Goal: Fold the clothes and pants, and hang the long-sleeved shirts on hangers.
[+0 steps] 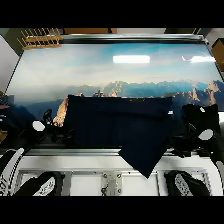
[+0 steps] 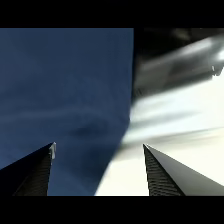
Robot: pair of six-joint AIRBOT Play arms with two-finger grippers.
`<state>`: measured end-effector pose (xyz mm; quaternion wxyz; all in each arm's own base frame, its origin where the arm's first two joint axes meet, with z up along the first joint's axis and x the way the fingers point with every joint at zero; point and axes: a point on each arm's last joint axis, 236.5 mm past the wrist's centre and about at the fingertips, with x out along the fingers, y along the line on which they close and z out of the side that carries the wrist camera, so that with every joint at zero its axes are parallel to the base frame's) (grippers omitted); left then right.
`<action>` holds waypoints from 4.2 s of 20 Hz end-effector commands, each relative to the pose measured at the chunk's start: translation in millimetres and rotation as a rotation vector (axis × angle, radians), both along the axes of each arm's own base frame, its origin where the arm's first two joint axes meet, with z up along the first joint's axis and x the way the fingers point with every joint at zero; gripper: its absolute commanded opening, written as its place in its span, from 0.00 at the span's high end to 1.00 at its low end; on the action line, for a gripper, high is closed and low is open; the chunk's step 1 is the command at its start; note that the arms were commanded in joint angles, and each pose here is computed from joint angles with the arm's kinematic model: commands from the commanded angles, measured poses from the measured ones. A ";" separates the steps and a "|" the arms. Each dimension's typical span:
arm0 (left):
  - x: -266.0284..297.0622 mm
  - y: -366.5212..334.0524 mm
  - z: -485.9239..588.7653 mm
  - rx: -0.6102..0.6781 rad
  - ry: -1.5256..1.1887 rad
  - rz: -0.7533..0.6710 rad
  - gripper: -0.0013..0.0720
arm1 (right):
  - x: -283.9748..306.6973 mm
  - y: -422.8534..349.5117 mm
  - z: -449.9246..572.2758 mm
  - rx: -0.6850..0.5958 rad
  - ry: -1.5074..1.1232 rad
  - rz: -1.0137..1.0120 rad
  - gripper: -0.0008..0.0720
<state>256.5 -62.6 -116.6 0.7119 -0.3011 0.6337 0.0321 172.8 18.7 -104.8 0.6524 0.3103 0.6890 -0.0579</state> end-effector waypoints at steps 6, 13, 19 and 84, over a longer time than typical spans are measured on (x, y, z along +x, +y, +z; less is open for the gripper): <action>-1.0 -0.7 0.0 -0.002 0.004 -0.004 0.97 | 21.6 17.2 -11.0 0.102 -0.045 0.009 0.21; -6.7 -4.1 0.9 -0.015 0.028 -0.016 0.97 | 103.9 -35.9 38.1 -0.088 -0.281 0.011 0.96; -10.0 -5.0 0.7 -0.018 0.041 -0.022 0.97 | 124.0 -40.3 48.7 -0.081 -0.312 0.052 0.07; 135.6 27.9 29.1 0.018 0.049 -0.127 0.96 | 255.4 -2.2 71.5 -0.200 -0.459 0.282 0.95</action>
